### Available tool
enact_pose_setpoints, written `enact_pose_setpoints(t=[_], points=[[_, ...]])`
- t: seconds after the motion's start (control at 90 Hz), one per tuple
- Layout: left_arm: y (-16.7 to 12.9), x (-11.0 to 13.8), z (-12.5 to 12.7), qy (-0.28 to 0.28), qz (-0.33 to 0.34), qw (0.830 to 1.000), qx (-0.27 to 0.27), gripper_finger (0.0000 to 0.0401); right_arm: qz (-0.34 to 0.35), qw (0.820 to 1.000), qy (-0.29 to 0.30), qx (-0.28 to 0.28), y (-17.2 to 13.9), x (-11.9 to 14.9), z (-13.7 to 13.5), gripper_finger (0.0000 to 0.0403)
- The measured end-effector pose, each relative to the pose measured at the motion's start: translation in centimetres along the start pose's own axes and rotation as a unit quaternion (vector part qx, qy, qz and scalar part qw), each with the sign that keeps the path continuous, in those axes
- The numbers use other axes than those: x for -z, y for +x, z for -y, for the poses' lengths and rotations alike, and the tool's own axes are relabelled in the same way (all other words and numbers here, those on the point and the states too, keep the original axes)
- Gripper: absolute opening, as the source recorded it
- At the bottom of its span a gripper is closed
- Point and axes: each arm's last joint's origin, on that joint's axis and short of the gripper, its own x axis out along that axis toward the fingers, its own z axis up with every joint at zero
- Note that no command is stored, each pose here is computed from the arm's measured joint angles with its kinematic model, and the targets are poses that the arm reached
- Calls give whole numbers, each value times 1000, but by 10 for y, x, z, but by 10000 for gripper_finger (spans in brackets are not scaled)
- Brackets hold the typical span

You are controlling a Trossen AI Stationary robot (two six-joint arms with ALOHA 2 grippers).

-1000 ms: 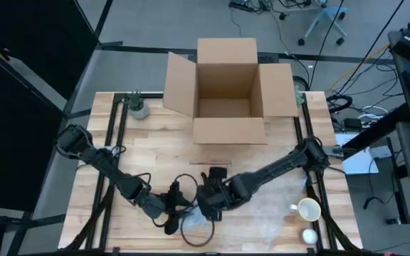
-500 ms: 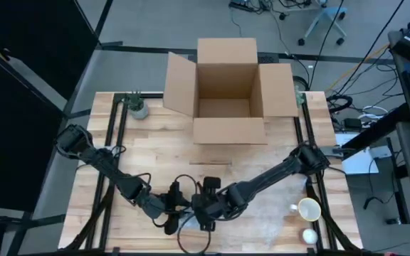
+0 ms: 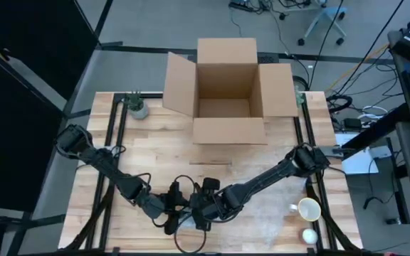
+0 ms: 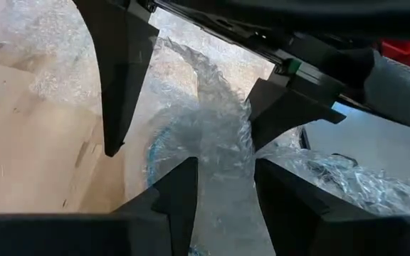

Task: Wrap mug
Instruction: Wrap the red patterned mug with the left transparent bubble wrap

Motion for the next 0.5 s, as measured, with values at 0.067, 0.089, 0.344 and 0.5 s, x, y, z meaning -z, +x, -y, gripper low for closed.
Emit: enact_pose_setpoints(t=[0.067,0.089,0.344,0.5], points=[[0,0,0,0,0,1000,0,130,3,1000,0,5,0,0,0,244],[0,0,0,0,0,1000,0,130,3,1000,0,6,0,0,0,244],[0,0,0,0,0,1000,0,130,3,1000,-1,7,1,0,0,244],[0,0,0,0,0,1000,0,130,3,1000,-2,7,1,0,0,244]])
